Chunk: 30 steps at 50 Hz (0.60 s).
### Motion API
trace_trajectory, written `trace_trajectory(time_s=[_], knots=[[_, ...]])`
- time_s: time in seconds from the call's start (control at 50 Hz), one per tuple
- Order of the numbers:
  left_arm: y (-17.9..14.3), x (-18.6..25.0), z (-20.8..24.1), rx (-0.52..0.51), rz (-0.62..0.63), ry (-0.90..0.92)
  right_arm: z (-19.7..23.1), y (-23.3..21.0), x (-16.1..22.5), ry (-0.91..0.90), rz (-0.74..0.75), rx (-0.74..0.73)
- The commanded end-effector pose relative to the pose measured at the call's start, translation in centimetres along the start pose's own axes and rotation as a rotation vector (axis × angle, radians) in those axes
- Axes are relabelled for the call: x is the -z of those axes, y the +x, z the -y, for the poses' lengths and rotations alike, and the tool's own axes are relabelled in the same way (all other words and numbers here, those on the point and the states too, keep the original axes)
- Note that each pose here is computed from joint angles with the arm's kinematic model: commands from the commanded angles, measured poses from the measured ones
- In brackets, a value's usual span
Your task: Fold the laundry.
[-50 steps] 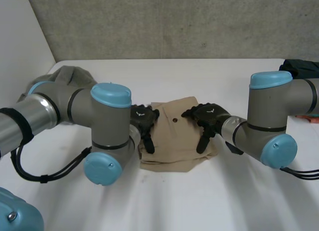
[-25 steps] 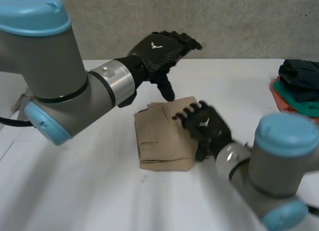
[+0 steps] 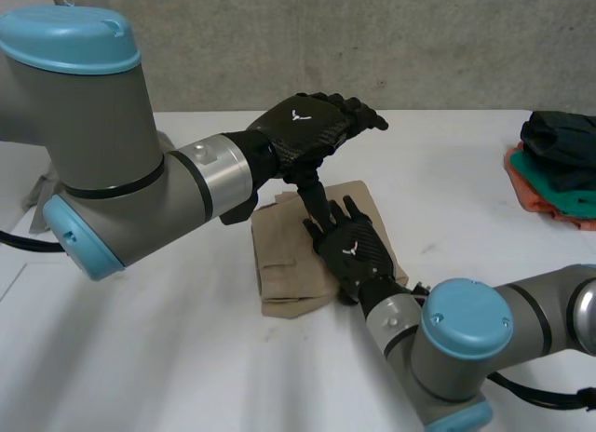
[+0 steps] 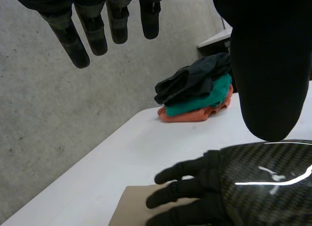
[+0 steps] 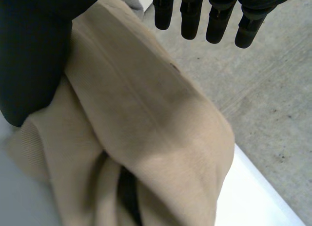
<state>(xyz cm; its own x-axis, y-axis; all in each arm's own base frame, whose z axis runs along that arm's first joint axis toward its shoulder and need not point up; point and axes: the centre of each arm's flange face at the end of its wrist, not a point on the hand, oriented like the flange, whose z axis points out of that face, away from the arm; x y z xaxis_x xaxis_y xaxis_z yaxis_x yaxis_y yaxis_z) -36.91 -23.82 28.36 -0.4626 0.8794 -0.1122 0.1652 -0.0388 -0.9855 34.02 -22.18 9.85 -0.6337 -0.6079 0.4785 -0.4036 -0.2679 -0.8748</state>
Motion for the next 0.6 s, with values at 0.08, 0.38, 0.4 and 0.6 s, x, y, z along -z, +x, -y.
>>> trace_trajectory(time_s=[0.08, 0.38, 0.4, 0.6], knots=[[0.1, 0.1, 0.0, 0.001, 0.000, -0.002, 0.6, 0.7, -2.5, 0.046, -0.028, 0.001], [0.0, 0.8, 1.5, -0.019, 0.028, 0.033, 7.5, 11.8, -7.2, 0.261, -0.308, 0.009], [-0.2, 0.9, 1.9, -0.025, 0.042, 0.051, 8.0, 12.7, -7.3, 0.272, -0.328, 0.011], [-0.4, 1.6, 4.4, -0.064, 0.078, 0.143, 9.4, 28.3, -7.2, 0.352, -0.639, 0.097]])
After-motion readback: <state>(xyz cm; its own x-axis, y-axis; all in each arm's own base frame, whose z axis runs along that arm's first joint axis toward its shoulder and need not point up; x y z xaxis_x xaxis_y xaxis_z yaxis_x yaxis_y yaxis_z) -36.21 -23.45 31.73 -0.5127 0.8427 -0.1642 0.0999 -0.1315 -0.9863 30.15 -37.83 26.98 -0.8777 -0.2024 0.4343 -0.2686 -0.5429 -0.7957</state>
